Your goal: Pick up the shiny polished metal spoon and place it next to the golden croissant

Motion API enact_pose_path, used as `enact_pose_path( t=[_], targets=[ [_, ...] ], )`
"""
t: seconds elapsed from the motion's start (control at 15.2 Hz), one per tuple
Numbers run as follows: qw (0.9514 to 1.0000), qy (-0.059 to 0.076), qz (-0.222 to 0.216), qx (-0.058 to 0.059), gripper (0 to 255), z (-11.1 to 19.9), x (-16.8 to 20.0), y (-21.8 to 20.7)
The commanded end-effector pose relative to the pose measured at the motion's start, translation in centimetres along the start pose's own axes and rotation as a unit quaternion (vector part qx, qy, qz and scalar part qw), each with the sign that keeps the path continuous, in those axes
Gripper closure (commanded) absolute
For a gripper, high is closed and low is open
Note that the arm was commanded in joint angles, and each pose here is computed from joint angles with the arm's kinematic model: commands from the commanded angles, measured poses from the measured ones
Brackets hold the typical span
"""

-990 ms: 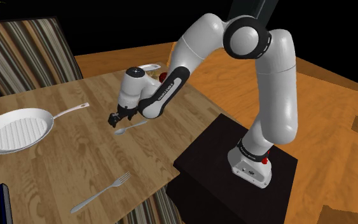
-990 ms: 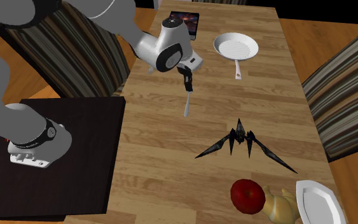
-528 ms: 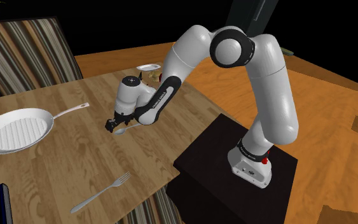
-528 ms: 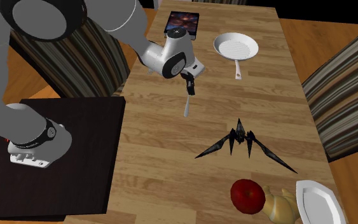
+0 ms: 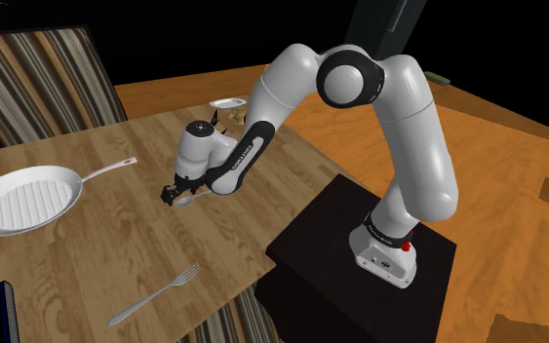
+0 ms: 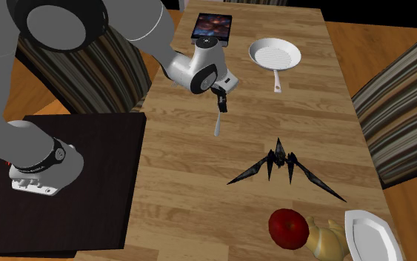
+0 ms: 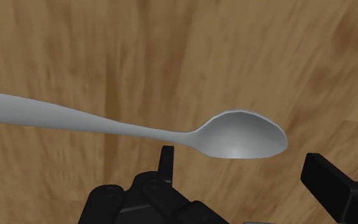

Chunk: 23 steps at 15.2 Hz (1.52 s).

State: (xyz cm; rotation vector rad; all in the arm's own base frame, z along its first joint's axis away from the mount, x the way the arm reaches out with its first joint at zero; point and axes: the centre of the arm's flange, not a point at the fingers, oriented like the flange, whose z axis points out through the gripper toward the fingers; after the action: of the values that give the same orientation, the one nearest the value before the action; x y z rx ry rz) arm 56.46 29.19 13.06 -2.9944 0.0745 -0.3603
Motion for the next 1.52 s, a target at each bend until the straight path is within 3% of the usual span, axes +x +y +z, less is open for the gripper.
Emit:
enact_pose_path(
  t=[0.0,0.07,0.66,1.45],
  targets=[
    [1.0000,0.000,0.000,0.000,0,0.0,0.0,0.0],
    [1.0000,0.000,0.000,0.000,255,0.0,0.0,0.0],
    [1.0000,0.000,0.000,0.000,255,0.0,0.0,0.0],
    [1.0000,0.000,0.000,0.000,255,-6.1,1.5,-0.8]
  ],
)
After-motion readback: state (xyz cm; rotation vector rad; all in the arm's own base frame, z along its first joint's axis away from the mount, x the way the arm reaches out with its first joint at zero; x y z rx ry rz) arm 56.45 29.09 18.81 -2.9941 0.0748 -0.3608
